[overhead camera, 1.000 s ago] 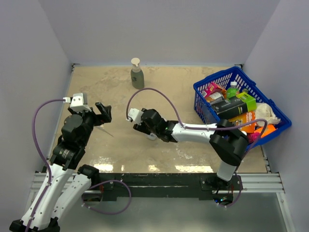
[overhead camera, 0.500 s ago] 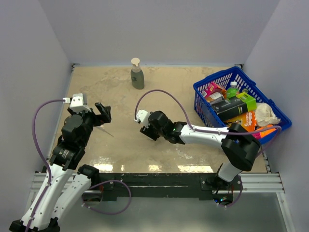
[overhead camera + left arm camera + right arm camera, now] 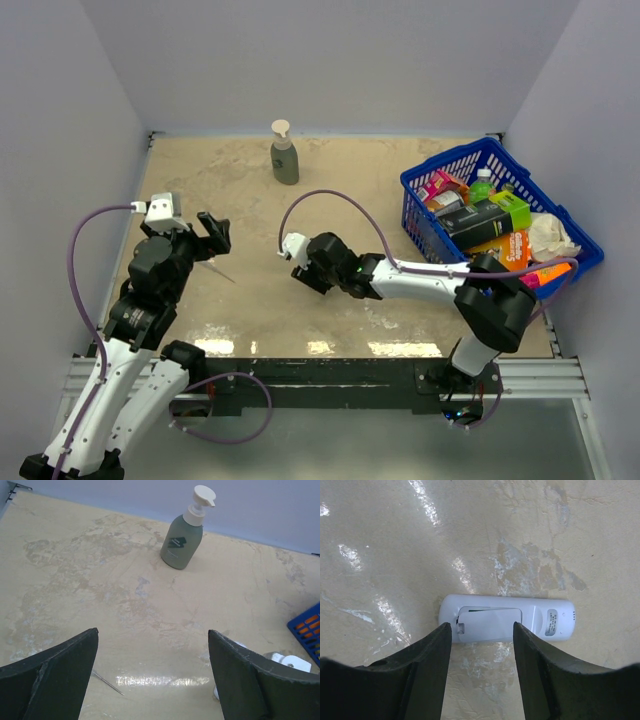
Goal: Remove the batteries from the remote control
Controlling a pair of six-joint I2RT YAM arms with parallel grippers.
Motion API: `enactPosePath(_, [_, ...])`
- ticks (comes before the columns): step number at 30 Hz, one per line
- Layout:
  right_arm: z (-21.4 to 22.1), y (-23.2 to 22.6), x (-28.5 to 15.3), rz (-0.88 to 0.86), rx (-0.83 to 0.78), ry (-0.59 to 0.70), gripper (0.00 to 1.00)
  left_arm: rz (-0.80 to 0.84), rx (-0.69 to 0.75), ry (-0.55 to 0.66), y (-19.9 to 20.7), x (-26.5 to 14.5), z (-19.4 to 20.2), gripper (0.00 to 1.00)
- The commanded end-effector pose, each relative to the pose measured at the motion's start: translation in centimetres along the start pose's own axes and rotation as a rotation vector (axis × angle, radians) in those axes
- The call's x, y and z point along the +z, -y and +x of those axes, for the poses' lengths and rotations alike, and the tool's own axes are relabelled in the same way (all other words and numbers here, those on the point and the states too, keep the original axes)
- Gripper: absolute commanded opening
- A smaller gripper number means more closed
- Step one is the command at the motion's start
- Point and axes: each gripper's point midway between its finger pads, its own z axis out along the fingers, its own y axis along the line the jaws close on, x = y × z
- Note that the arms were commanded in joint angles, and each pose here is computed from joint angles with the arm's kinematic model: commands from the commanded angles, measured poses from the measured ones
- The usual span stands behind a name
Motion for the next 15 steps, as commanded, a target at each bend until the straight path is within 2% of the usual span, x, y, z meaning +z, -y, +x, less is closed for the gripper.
enactPosePath(1, [0.2, -0.3, 0.3, -0.011, 0.013, -0.005, 0.54, 0.005, -0.012, 0.029, 0.3, 0.0, -1.0, 0.94])
enactPosePath(9, [1.4, -0.2, 1.1, 0.004, -0.002, -0.044, 0.56, 0.006, -0.012, 0.030, 0.3, 0.0, -1.0, 0.94])
enactPosePath(15, [1.8, 0.2, 1.3, 0.032, -0.016, -0.060, 0.52, 0.006, -0.011, 0.027, 0.3, 0.1, -0.9, 0.94])
